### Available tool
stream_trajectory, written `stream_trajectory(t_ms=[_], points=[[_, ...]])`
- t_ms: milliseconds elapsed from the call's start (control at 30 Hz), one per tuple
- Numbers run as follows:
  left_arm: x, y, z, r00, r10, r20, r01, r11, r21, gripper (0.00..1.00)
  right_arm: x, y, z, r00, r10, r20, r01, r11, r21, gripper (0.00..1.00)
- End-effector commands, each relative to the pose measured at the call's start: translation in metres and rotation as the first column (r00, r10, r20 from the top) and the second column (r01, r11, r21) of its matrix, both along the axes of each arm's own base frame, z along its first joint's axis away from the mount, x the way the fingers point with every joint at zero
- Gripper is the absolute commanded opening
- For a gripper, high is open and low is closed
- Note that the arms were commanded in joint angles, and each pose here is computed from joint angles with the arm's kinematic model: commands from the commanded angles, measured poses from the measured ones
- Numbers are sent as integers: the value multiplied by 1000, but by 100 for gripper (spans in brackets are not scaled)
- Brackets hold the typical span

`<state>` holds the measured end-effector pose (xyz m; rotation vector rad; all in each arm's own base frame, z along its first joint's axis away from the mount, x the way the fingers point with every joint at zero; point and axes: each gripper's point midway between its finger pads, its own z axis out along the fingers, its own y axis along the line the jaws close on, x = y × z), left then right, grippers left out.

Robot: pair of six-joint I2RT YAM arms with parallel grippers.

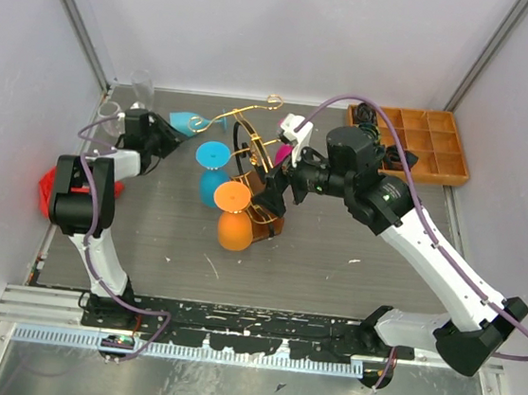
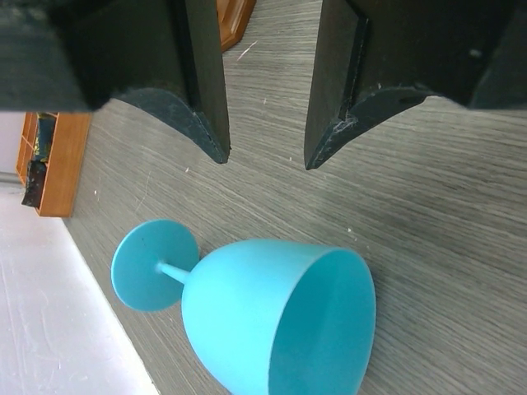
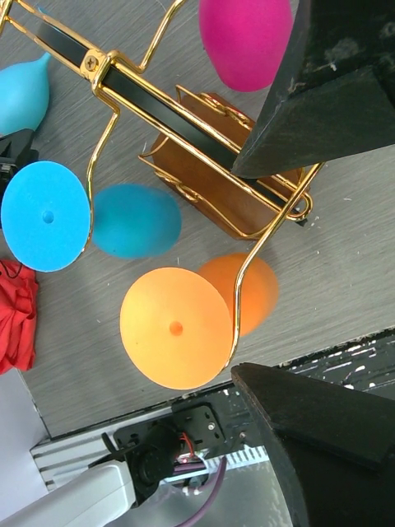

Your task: Take the wine glass off the wine glass rack

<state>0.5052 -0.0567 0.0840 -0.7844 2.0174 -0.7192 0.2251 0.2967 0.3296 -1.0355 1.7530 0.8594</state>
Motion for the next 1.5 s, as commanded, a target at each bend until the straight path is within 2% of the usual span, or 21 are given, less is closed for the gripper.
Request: stream_trajectory(t_ms=[0,333,567,833,1067,1200,1300,1467], points=[[-4,0,3,1000,0,20,0,1000,5,48,1,0,29,997,7,76,-11,999,53,100],[-28,-3,14,999,8,34,-8,1000,4,47,-3,0,31,997,18,75,-23,998,63,100],[-52,-9,19,999,19,33,-20,999,25,51,-7,0,35,997,29,73,-35,996,82,100],[-59,-4,19,999,43,13,-44,997,66,55,-12,-5,35,997,25,78,-31,997,77,100],[-82,11,35,995,99,-3,-97,981,166,58,-10,-4,31,997,26,72,-30,997,68,100],[-81,19,42,995,103,7,-102,970,222,63,-9,0,29,997,40,63,-44,997,69,100],[-73,11,34,997,67,-37,-58,976,210,63,-8,2,29,997,43,59,-47,996,71,100],[-70,-5,16,995,29,-93,-18,993,118,61,-6,0,28,997,32,68,-36,998,60,100]])
